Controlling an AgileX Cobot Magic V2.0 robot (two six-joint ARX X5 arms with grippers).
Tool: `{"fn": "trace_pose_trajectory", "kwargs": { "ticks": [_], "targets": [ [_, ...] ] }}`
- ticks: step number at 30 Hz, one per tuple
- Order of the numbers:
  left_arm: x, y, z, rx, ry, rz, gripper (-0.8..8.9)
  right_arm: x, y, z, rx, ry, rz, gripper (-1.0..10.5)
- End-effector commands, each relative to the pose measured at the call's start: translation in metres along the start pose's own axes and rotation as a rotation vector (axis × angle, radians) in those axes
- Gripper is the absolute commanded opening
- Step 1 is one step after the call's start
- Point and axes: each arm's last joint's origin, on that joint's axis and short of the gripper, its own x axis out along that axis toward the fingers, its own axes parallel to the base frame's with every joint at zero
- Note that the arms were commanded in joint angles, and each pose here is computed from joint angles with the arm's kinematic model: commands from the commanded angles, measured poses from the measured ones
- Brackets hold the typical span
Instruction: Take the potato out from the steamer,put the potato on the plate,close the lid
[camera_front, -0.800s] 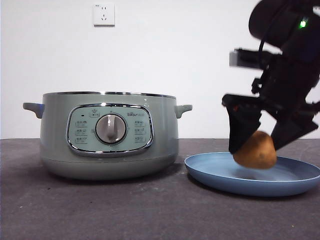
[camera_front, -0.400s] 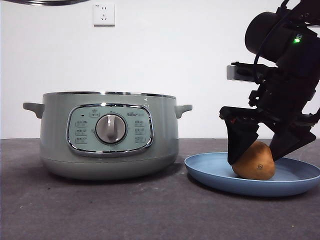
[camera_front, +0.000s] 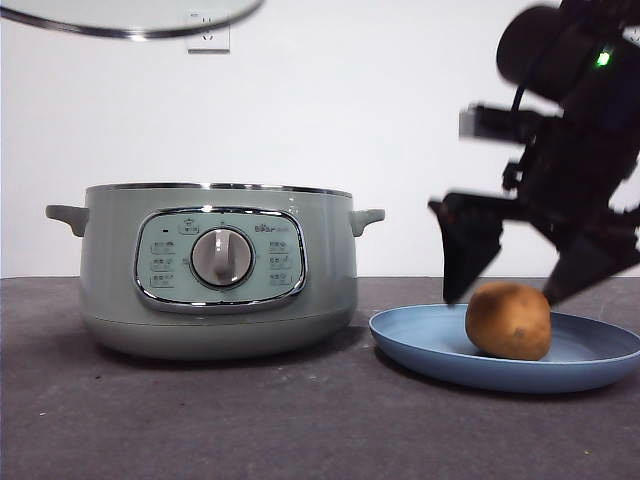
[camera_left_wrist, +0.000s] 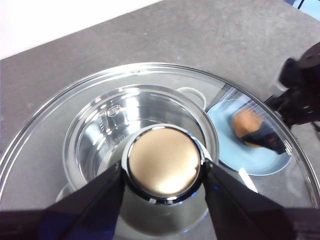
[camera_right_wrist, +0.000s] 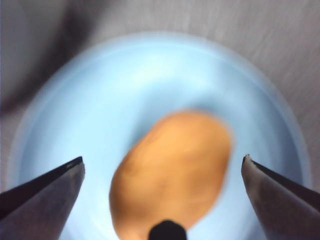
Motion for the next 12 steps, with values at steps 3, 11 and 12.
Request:
{"fn": "trace_pose_trajectory", "kwargs": {
  "ticks": [3,11,12],
  "targets": [
    [0.028,0.005,0.011,0.055,-0.022,-0.023,-0.09,-0.032,0.000,0.005,0.006,-0.091,0.004,6.9],
    [0.089,0.012,0.015,0.083,0.025,-0.057,-0.09,-0.109,0.000,0.006,0.032,-0.322,0.022,6.9],
    [0.097,0.014,0.014,0.082,0.034,-0.059,-0.09,-0.119,0.000,0.006,0.032,-0.356,0.024,6.9]
  ]
}}
